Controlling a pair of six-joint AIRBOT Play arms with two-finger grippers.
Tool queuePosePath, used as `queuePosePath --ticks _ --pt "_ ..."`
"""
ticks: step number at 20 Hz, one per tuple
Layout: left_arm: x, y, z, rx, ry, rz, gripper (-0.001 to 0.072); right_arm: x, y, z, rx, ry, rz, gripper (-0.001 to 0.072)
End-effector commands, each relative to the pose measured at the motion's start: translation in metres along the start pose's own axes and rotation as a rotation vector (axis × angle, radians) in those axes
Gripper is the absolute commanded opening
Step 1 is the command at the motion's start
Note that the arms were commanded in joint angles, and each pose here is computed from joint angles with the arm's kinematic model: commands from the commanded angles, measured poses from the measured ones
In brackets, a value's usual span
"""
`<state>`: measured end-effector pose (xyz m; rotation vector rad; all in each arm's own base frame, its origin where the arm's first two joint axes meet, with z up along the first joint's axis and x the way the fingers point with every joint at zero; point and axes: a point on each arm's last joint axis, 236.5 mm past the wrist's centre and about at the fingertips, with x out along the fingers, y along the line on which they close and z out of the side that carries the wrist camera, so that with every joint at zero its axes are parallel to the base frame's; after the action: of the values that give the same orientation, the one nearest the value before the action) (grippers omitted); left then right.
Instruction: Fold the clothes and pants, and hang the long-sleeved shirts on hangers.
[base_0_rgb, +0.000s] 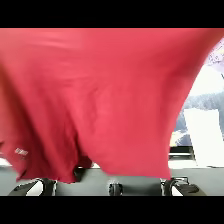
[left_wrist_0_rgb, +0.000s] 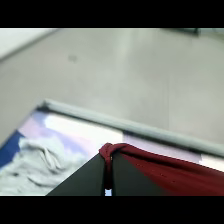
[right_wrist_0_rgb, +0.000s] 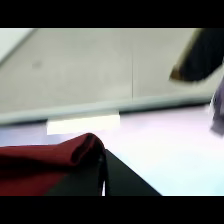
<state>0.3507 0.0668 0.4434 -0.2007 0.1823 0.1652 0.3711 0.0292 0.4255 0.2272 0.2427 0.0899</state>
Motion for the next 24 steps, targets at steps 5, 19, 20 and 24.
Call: queuePosePath --ticks 5,19,20,24 --pt "0.259 -0.018 -0.222 0.0 0.495 -0.121 0.0014 0.232 -0.067 -0.227 0.18 0.591 -0.132 0.0028" --pt "0.298 -0.029 -0.397 -0.097 0.911 -0.085 0.0558 0.284 -0.089 -0.389 0.396 0.916 -0.208 0.0211" --pt "0.285 -0.015 -0.386 -0.107 0.94 -0.067 0.0558 0.273 -0.092 -0.382 0.367 0.938 -0.197 0.0291" --pt "0.218 0.057 -0.355 -0.159 1.049 0.057 0.0556 0.206 -0.134 -0.342 0.192 1.048 -0.134 0.0439"
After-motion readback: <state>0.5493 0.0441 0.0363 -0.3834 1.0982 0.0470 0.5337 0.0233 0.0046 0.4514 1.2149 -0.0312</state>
